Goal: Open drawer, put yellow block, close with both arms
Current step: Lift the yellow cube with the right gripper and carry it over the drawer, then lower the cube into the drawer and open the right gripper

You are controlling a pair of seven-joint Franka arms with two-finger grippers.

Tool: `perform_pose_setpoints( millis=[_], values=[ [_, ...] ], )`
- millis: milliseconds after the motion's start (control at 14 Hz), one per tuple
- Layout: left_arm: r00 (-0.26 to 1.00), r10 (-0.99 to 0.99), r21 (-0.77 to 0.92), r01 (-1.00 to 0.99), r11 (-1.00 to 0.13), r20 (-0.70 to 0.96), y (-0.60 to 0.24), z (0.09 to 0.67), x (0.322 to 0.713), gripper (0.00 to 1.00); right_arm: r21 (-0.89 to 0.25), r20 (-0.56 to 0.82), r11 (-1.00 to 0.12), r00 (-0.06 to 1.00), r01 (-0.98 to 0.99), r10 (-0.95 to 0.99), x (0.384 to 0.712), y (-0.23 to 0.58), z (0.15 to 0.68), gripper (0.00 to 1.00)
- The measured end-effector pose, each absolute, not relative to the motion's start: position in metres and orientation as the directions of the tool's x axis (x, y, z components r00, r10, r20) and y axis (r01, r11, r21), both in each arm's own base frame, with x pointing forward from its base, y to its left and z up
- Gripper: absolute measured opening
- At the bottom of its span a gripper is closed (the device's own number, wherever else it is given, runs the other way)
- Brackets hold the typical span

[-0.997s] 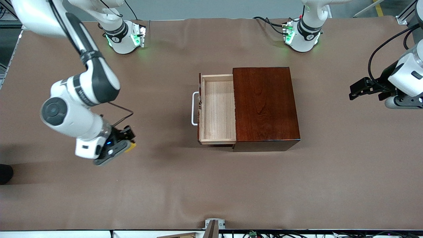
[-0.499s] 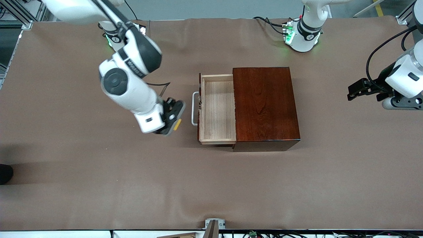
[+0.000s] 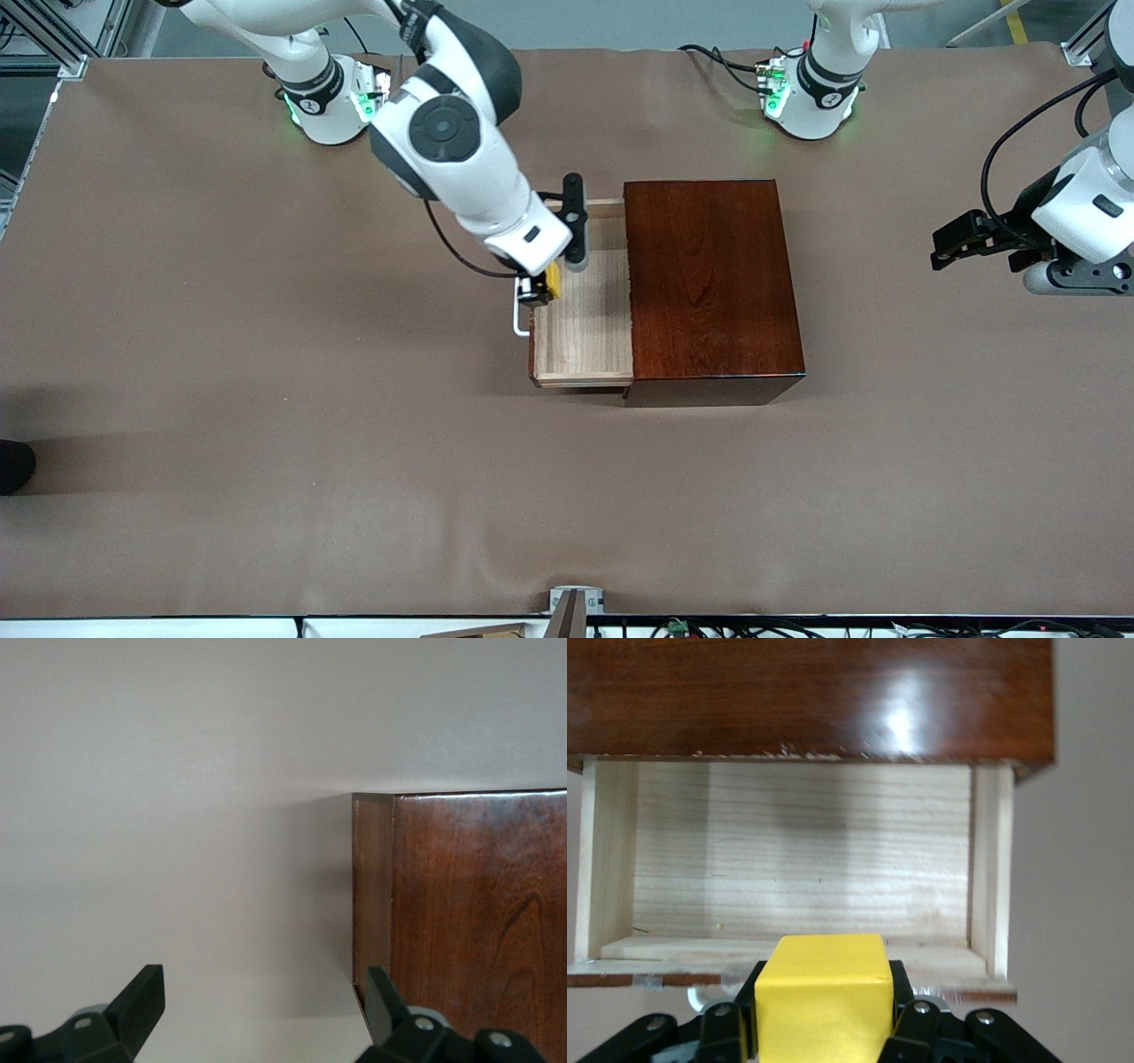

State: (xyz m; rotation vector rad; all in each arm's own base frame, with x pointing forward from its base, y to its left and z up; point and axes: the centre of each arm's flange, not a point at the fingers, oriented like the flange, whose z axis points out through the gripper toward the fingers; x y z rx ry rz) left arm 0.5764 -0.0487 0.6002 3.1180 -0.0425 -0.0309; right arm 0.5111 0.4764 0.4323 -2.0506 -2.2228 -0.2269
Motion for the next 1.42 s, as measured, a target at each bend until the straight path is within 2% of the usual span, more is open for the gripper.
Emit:
perform_pose_setpoints(
  millis=[214,499,1140,1282,1425],
  values=[
    [0.999,-0.028,0.023,-0.027,-0.999,-0.02,-0.049,0.6,0.576,1.0,0.035,0.154,0.134,-0.137,0.99,0.978,0.506,0.505,0.4,0.56],
    [0.999,-0.027,0.023,-0.027,-0.999,-0.02,-0.049,0.6,0.576,1.0,0.041,0.123,0.135,-0.139,0.99,0.983,0.515,0.515,0.359,0.56],
    [0.999,-0.027,0.023,-0.027,-0.999,-0.02,-0.049,0.599,0.577,1.0,0.044,0.108,0.106,-0.111,0.993,0.988,0.502,0.531,0.343,0.56],
    [0.999,-0.027,0.024,-0.027,-0.999,-0.019,-0.049,0.598,0.577,1.0,0.043,0.106,0.101,-0.105,0.994,0.989,0.503,0.531,0.341,0.71],
    [0.999,-0.027,0.024,-0.027,-0.999,-0.018,-0.049,0.597,0.578,1.0,0.043,0.105,0.098,-0.102,0.994,0.989,0.504,0.53,0.341,0.93]
  ],
)
